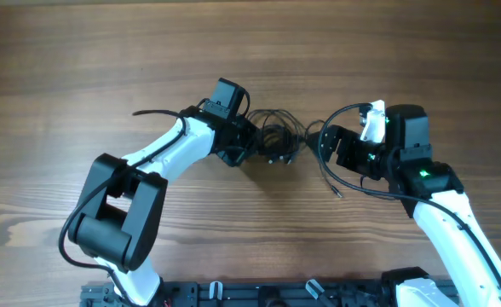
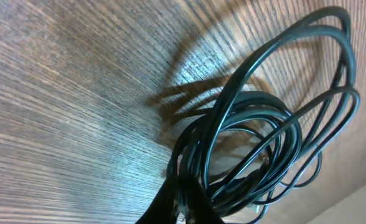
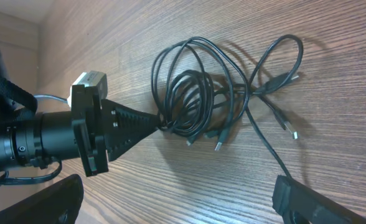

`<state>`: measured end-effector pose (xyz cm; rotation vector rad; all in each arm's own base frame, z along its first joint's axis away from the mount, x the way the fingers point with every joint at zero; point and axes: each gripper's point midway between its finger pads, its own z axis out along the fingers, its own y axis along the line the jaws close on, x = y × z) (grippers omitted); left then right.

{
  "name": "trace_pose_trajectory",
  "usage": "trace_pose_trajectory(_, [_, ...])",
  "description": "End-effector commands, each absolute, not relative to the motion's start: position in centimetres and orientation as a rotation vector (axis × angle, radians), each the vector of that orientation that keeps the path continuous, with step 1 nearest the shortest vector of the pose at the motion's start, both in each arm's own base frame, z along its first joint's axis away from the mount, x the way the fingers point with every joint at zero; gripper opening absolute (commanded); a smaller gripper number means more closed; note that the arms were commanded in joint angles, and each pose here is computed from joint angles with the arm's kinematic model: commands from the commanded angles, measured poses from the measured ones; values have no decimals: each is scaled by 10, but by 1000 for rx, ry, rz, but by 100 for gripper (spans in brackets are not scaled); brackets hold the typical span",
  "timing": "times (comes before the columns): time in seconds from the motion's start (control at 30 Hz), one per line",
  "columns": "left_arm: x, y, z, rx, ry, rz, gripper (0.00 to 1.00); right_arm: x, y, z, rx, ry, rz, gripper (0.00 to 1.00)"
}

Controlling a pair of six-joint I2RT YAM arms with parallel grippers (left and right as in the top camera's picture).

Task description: Untangle cables

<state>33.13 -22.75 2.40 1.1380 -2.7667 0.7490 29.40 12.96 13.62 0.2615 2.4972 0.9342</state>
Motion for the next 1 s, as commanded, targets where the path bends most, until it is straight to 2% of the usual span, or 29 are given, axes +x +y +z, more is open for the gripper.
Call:
trace_pose_trajectory(0.0, [342,-210,59,1059,-2870,834,4,293,133,127,269,2531,933,100])
trace_pose_trajectory(0.2, [353,-192,150,1070,-3016,1103,4,286,182,90,284,2671,1020,100])
trace_pose_trajectory(0.3, [351,-191,149,1072,-3013,1090,4,286,215,84,183,2662,1081,100])
trace_pose_trajectory(0.33, [350,-191,148,1072,-3012,1086,7,287,225,83,142,2648,1097,100])
trace_pose_trajectory(0.37, [350,-191,148,1060,-3020,1084,18,289,232,83,152,2640,1116,100])
trace_pose_trajectory(0.47, [352,-185,146,995,-3108,1033,19,296,235,84,147,2607,1117,100])
trace_pose_trajectory(0.53, [351,-171,138,941,-3209,898,39,301,228,80,168,2602,1047,100])
trace_pose_trajectory(0.6, [339,-154,125,993,-3214,708,46,302,224,77,163,2607,1003,100])
trace_pose_trajectory(0.67, [335,-151,123,999,-3206,677,95,301,221,74,176,2617,980,100])
trace_pose_trajectory(0.7, [334,-152,122,979,-3212,670,100,301,221,73,177,2621,979,100])
trace_pose_trajectory(0.73, [334,-149,121,855,-3284,623,81,301,221,73,179,2621,980,100])
trace_pose_trajectory(0.77, [336,-139,118,860,-3325,530,67,299,220,72,182,2627,978,100])
trace_pose_trajectory(0.8, [334,-133,115,1060,-3237,521,67,298,220,70,185,2635,974,100])
trace_pose_trajectory(0.83, [331,-130,111,1215,-3148,512,76,297,219,69,186,2639,972,100])
trace_pose_trajectory(0.87, [327,-129,107,1364,-3048,509,79,297,219,69,187,2642,970,100])
trace_pose_trajectory(0.9, [325,-131,104,1448,-2970,522,74,297,219,69,188,2642,971,100])
trace_pose_trajectory(0.97, [321,-141,94,1565,-2807,545,71,297,219,69,188,2643,971,100])
